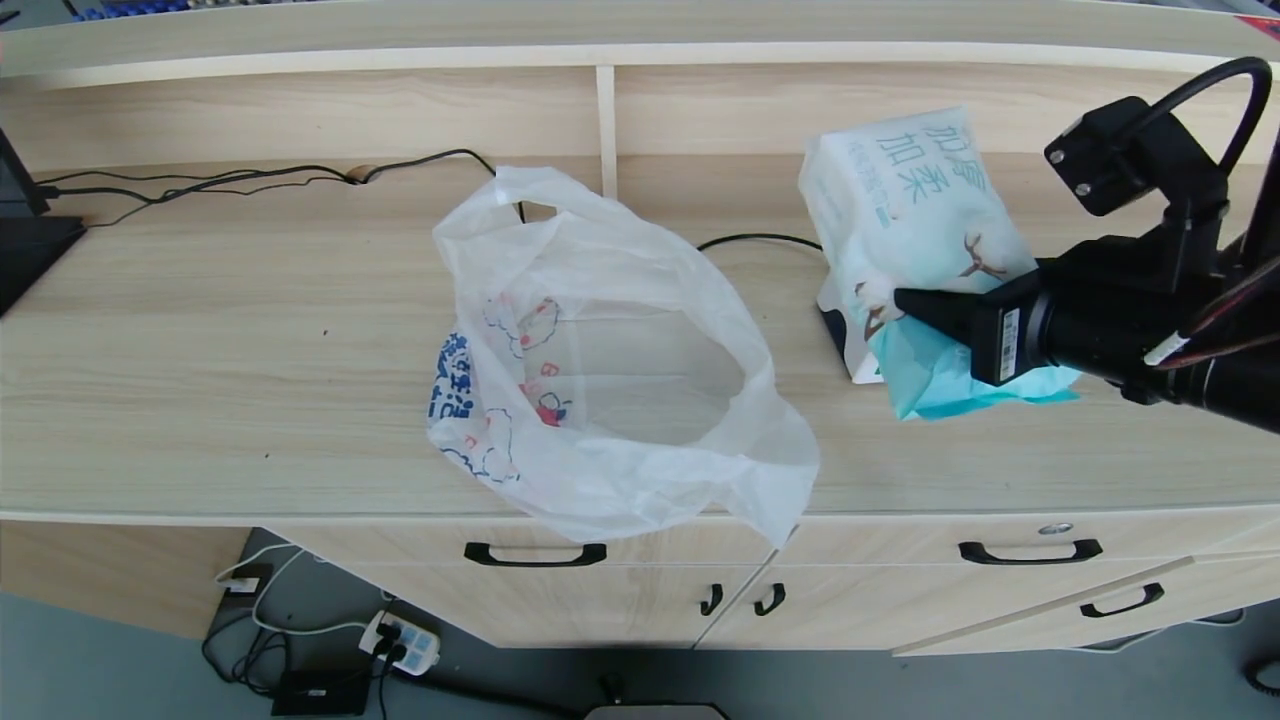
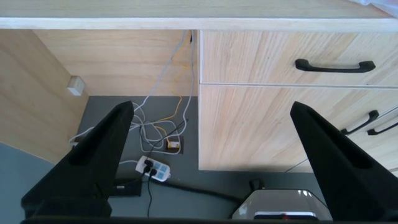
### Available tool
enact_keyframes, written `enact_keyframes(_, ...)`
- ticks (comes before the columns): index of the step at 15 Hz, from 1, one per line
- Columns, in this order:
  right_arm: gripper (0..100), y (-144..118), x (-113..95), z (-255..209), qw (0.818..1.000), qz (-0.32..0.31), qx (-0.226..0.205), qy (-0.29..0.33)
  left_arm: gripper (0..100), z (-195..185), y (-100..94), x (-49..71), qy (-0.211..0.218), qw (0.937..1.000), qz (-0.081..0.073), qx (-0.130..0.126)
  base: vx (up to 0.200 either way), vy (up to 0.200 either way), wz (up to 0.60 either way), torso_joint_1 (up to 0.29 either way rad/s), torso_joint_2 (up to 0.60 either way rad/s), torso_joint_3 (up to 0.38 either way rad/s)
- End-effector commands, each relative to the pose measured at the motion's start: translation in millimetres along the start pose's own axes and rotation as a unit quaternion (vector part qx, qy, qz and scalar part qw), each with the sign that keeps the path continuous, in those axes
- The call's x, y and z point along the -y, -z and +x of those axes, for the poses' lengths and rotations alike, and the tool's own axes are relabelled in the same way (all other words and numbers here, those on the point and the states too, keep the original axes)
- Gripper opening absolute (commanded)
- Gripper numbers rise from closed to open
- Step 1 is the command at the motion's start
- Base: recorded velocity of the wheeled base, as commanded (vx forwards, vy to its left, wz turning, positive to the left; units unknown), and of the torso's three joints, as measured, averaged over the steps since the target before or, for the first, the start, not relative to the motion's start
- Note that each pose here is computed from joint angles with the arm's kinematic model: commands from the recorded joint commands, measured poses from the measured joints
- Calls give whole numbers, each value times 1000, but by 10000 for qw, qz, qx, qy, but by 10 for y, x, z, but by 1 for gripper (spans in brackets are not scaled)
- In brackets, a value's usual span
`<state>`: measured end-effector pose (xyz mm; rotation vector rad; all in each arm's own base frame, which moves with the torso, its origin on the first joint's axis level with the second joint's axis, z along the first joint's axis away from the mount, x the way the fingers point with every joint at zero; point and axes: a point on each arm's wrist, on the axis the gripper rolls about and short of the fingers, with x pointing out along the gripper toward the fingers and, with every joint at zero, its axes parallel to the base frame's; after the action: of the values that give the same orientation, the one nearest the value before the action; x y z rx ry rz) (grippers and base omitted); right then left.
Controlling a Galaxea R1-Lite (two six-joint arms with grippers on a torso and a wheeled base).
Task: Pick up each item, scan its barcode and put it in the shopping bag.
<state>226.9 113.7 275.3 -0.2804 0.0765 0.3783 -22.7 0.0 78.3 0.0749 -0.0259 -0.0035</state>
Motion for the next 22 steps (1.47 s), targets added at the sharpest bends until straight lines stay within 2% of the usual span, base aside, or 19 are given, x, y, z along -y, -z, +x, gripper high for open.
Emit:
enact_keyframes(1,0,-105,-261,-270,9988,-26,389,-309,100,0,-1,0,1,10000,1,2,0,0,0,0,0,0)
enact_keyframes(2,0,-115,-326,-338,9985,-10,429,-338,100,0,-1,0,1,10000,1,2,0,0,600,2,2,2)
enact_keyframes(6,0,-284,-240,-568,9961,129,846,-233,100,0,1,0,1,10000,1,-6,0,0,600,-2,2,4)
enact_keyframes(9,0,-216,-291,-559,9964,102,745,-384,100,0,2,0,2,10000,1,-14,0,0,600,9,6,1)
enact_keyframes(11,0,-287,-357,-362,9950,185,757,-623,100,0,2,0,2,10000,1,-14,0,0,300,-1,1,1)
enact_keyframes(13,0,-258,-503,-104,9924,384,594,-1006,100,0,2,0,2,10000,-14,-14,0,0,0,0,0,0)
enact_keyframes(15,0,-193,-604,159,9892,900,532,-1029,100,0,1,0,1,10000,-6,-6,0,0,0,0,0,0)
enact_keyframes(16,0,-159,-674,311,9870,1051,632,-1036,100,0,1,0,1,10000,-14,-6,0,0,0,0,0,0)
enact_keyframes(17,0,-127,-741,394,9859,1059,699,-1089,100,0,1,0,1,10000,-14,-6,0,0,0,0,0,0)
enact_keyframes(20,0,96,-927,407,9845,991,465,-1371,100,0,1,0,1,10000,-14,-6,0,0,0,0,0,0)
enact_keyframes(22,0,99,-996,384,9831,971,452,-1487,100,0,1,0,1,10000,-22,-6,0,0,0,0,0,0)
